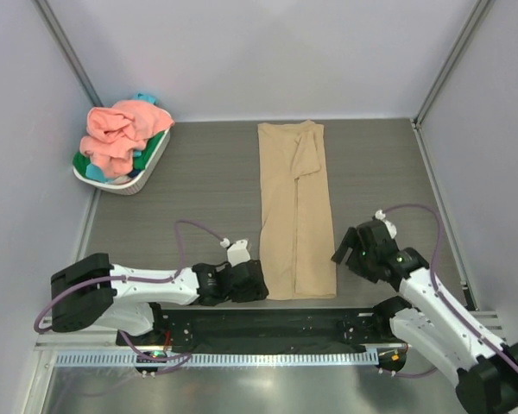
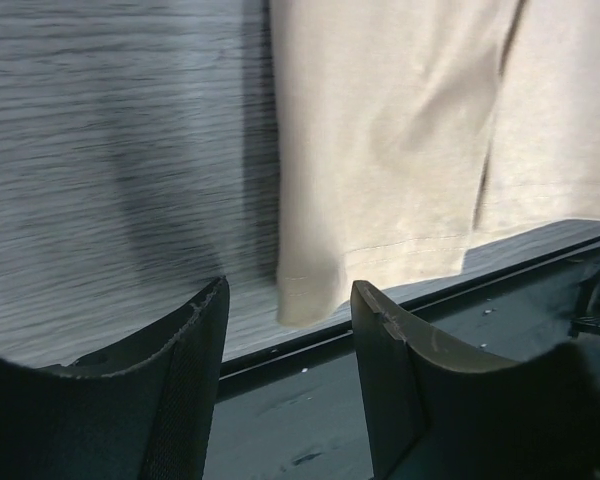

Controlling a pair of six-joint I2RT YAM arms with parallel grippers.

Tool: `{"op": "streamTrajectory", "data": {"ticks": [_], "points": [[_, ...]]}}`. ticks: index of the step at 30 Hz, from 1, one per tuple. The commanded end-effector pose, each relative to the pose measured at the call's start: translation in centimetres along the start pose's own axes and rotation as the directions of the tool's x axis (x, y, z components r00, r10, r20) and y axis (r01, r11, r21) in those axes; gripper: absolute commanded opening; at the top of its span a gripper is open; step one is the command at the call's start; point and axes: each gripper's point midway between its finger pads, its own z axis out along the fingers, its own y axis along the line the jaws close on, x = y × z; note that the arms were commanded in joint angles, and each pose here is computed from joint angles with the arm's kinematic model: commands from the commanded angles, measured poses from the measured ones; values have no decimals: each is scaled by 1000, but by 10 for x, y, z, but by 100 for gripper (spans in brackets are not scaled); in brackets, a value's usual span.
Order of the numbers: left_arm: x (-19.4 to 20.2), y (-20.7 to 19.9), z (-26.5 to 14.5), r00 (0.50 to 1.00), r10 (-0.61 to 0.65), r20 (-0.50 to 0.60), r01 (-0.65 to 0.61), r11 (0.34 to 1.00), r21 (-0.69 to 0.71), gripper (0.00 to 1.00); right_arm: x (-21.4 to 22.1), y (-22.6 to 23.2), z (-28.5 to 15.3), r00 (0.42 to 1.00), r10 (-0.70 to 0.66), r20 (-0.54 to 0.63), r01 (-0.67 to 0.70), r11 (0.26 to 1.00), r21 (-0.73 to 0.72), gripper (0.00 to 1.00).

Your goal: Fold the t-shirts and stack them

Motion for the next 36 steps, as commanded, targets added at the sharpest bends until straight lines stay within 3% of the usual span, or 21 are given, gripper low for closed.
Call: {"op": "streamTrajectory", "data": {"ticks": [1, 5, 11, 17, 23, 25, 28, 29, 30, 36], "points": [[-3, -10, 7, 998, -50, 50, 48, 998, 42, 54, 20, 14, -21, 987, 160, -23, -161, 983, -86, 84], [-3, -9, 7, 996, -69, 63, 66, 997, 47, 53, 53, -4, -11, 979, 193, -61, -198, 977, -74, 82], [1, -10, 7, 996, -65, 64, 62, 997, 51, 52, 81, -10, 4, 977, 169, -128, -179, 981, -73, 70], [1, -1, 7, 992, -92, 81, 89, 995, 41, 52, 85, -7, 2, 983, 137, -126, -147, 986, -76, 48], [4, 0, 13, 992, -100, 76, 97, 995, 38, 51, 92, -4, 1, 985, 90, -145, -102, 992, -75, 11], [6, -1, 16, 992, -103, 68, 101, 994, 37, 47, 93, -5, 1, 985, 85, -149, -97, 993, -72, 1], [9, -5, 18, 993, -103, 58, 100, 993, 55, 29, 94, -5, 1, 985, 78, -151, -90, 993, -75, 1], [12, -6, 19, 995, -94, 46, 92, 994, 55, 12, 94, -4, 0, 985, 76, -155, -89, 993, -76, 1], [11, -11, 17, 996, -83, 42, 80, 995, 63, 3, 93, -3, 0, 985, 73, -153, -86, 993, -78, 1], [-14, -17, -15, 994, 6, 109, -2, 999, -41, 0, 62, 25, -31, 994, 88, -68, -100, 976, -194, 1]]}}
